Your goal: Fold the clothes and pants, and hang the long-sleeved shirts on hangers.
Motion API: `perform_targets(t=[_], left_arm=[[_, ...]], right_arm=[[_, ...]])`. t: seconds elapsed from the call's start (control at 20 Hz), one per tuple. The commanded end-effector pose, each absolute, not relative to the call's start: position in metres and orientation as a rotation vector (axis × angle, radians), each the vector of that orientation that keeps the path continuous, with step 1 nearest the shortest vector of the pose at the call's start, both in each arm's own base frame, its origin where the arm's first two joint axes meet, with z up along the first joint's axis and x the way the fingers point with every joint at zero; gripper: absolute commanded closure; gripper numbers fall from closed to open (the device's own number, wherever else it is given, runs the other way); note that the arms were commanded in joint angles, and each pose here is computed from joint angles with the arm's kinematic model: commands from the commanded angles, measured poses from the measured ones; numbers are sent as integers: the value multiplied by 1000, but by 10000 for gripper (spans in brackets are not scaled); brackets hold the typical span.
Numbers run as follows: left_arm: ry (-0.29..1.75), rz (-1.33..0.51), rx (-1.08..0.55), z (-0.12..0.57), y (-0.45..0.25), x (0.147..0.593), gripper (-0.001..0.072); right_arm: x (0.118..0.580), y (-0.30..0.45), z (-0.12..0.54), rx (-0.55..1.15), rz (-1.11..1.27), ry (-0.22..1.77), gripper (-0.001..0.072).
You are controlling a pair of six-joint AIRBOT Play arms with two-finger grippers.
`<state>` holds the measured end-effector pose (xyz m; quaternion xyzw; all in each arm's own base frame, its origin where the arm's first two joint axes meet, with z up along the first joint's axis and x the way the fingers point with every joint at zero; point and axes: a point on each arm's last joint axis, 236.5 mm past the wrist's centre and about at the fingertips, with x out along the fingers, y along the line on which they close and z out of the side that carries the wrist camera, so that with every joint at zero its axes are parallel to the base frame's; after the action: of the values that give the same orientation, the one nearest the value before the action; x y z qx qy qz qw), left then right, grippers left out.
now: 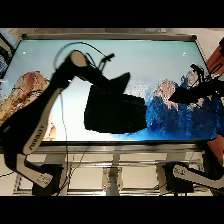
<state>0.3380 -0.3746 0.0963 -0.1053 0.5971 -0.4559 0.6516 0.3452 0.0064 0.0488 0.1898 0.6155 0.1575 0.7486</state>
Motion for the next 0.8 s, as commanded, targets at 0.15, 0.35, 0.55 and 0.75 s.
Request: perform_targets(t=[0.15, 0.35, 0.55, 0.75], left_arm=[[1309, -1116, -400, 89, -449, 333, 678], [1283, -1110, -440, 83, -467, 337, 677], [1297, -1126, -465, 75, -486, 327, 670], [1283, -1188, -426, 70, -497, 314, 669]], right_arm=[[345, 7, 49, 415, 344, 1346, 380], [346, 6, 49, 415, 343, 1343, 380], [346, 6, 49, 415, 343, 1344, 379], [345, 5, 48, 410, 339, 1348, 379]])
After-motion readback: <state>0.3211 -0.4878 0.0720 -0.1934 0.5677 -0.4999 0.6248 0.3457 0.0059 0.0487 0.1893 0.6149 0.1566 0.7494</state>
